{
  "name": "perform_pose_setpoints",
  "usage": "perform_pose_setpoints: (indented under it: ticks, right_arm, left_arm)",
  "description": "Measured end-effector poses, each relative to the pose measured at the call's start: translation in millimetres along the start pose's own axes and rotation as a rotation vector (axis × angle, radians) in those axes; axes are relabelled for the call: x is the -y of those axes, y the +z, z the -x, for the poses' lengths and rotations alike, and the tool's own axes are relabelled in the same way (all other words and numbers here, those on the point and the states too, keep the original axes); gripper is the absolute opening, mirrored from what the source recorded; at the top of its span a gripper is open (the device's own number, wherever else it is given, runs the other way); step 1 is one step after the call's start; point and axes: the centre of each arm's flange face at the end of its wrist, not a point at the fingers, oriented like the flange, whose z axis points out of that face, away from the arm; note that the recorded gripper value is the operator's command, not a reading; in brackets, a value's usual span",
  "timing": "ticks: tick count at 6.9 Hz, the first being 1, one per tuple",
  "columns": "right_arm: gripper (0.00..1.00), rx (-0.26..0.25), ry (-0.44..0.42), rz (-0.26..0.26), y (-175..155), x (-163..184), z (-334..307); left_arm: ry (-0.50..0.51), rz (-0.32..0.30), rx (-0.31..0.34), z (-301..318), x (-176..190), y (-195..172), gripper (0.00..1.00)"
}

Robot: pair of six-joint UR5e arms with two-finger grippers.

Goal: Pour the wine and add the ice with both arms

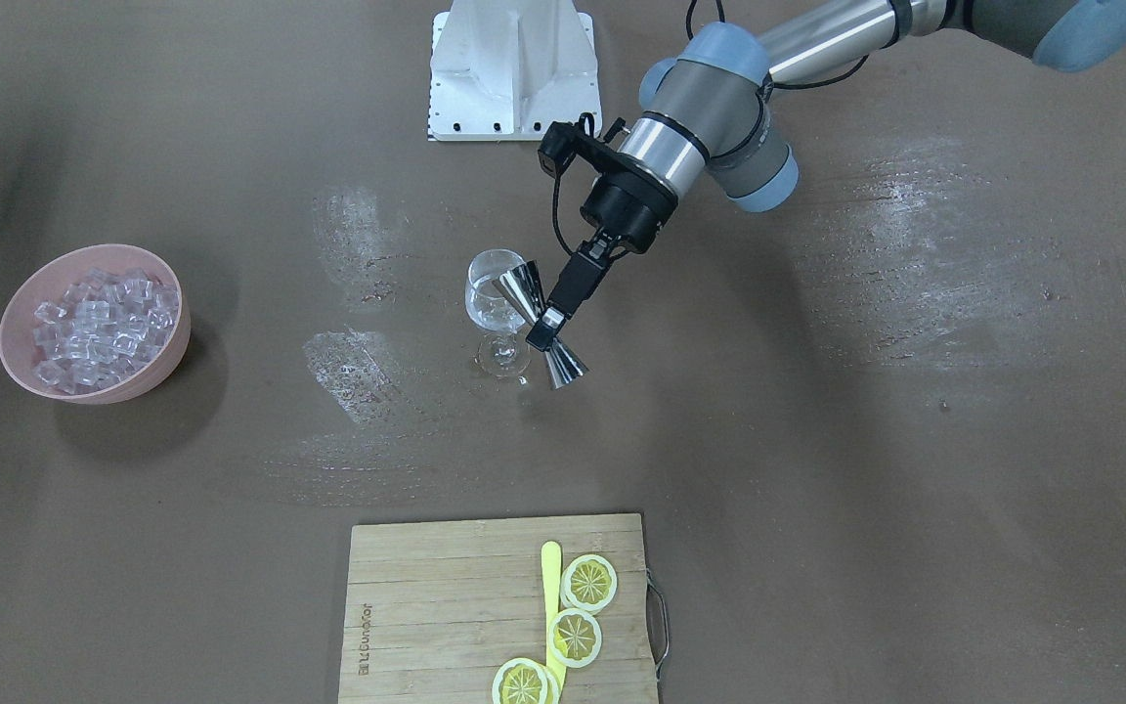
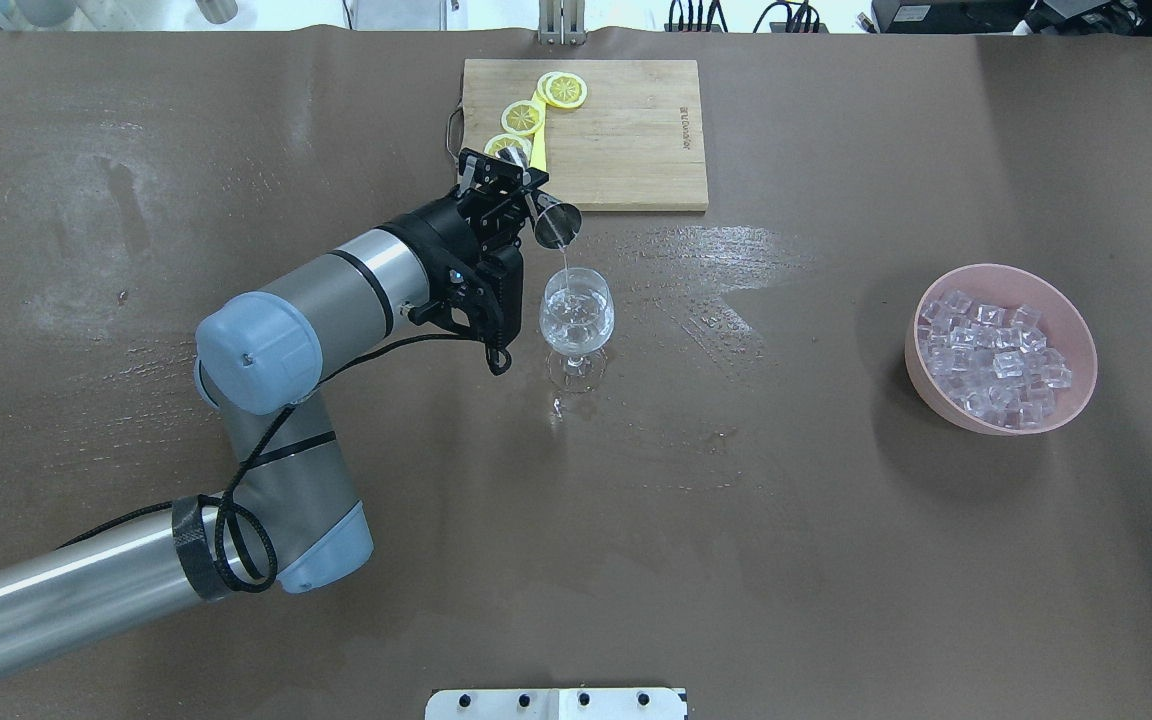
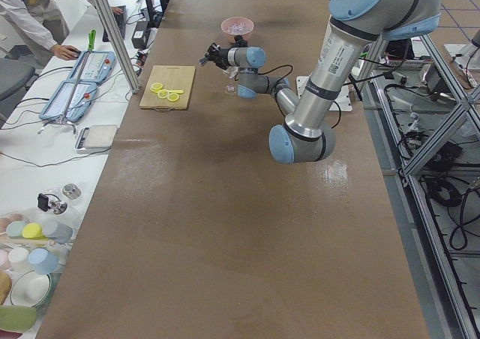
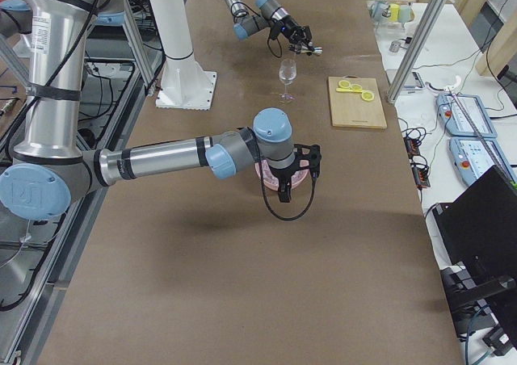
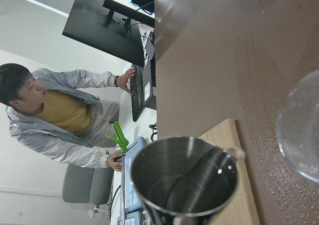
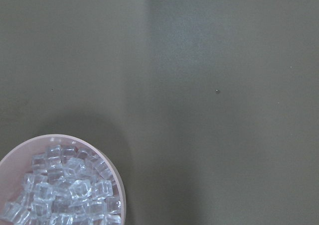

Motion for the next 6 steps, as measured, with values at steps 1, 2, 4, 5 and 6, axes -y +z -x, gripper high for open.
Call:
perform_pose_setpoints:
  ticks: [1, 2, 4, 5, 6]
  right_arm:
    - [0.99, 0.0, 0.001, 0.001, 0.3, 0.0, -0.4]
    - [0.99, 0.0, 0.003, 0.001, 0.5, 0.0, -0.5]
    - [0.99, 0.001, 0.014, 0.001, 0.0, -0.1, 0.1]
    - [0.99, 0.001, 0.017, 0.001, 0.0, -0.1, 0.2]
    - [0.99, 0.001, 0.019, 0.001, 0.1, -0.1, -0.1]
  left_arm:
    - [0.027, 0.003, 0.006, 0.5, 0.9, -0.4, 0.0]
    - [0.056, 0.008, 0.014, -0.7, 5.1, -0.6, 0.0]
    - [0.121, 0.022, 0.032, -5.8, 16.2, -1.4, 0.0]
    - [0.147, 0.03, 0.04, -5.8, 18.0, -1.6, 0.0]
    - [0.171, 0.034, 0.044, -5.8, 18.3, -1.8, 0.0]
